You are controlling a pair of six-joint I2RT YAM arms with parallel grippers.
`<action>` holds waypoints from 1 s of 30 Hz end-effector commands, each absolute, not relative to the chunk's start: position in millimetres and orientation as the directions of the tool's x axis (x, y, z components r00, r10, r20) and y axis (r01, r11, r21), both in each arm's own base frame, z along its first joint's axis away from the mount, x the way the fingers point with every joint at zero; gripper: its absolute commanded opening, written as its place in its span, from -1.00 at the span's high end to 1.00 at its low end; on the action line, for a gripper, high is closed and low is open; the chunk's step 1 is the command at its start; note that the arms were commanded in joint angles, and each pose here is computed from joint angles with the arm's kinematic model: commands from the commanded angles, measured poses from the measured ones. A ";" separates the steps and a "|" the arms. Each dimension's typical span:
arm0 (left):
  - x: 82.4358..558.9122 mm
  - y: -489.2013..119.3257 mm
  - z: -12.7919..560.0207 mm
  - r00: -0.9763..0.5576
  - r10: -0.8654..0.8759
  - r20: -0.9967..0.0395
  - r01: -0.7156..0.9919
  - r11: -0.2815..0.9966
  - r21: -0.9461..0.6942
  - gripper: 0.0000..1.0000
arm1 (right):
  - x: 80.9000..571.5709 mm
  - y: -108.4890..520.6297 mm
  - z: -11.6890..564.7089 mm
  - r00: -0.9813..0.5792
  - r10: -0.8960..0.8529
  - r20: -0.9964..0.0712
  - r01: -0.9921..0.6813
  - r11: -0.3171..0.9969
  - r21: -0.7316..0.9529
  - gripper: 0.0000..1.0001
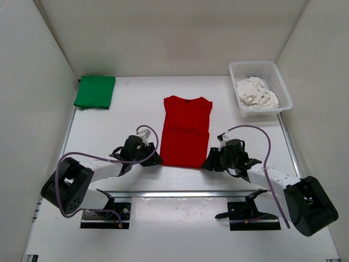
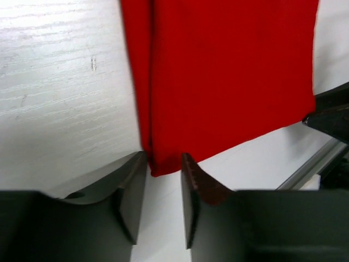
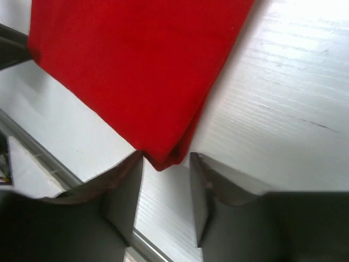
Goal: Fold and stack the t-shirts
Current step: Grab one side of the 2/3 rectangular tshirt with both arms, then fold the long partially folded tshirt into a neat square
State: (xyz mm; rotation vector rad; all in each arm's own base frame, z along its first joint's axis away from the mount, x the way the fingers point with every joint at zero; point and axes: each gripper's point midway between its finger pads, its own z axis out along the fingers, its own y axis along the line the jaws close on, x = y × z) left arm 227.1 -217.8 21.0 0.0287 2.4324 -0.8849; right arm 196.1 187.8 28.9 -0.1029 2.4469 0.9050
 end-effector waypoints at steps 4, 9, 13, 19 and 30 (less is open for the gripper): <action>209.5 -207.4 -0.1 -0.885 -0.108 -0.452 0.169 0.831 -0.529 0.25 | 190.7 193.2 15.4 -0.887 0.128 -0.444 -0.211 0.742 0.636 0.54; 205.6 -212.6 0.8 -0.891 -0.109 -0.441 0.173 0.816 -0.551 0.68 | 194.5 194.4 17.4 -0.867 0.124 -0.483 -0.236 0.751 0.617 0.94; 199.2 -213.6 9.4 -0.886 -0.100 -0.453 0.193 0.808 -0.556 1.00 | 189.7 189.1 21.9 -0.857 0.118 -0.501 -0.242 0.766 0.595 1.00; 152.6 -200.5 11.6 -0.919 -0.036 -0.392 0.201 0.814 -0.546 1.00 | 138.6 191.3 21.3 -0.901 0.076 -0.428 -0.228 0.755 0.615 1.00; 219.1 -211.4 167.6 -0.738 -0.172 -0.652 0.313 0.770 -0.557 1.00 | 207.6 204.6 143.4 -0.788 0.112 -0.605 -0.383 0.680 0.625 1.00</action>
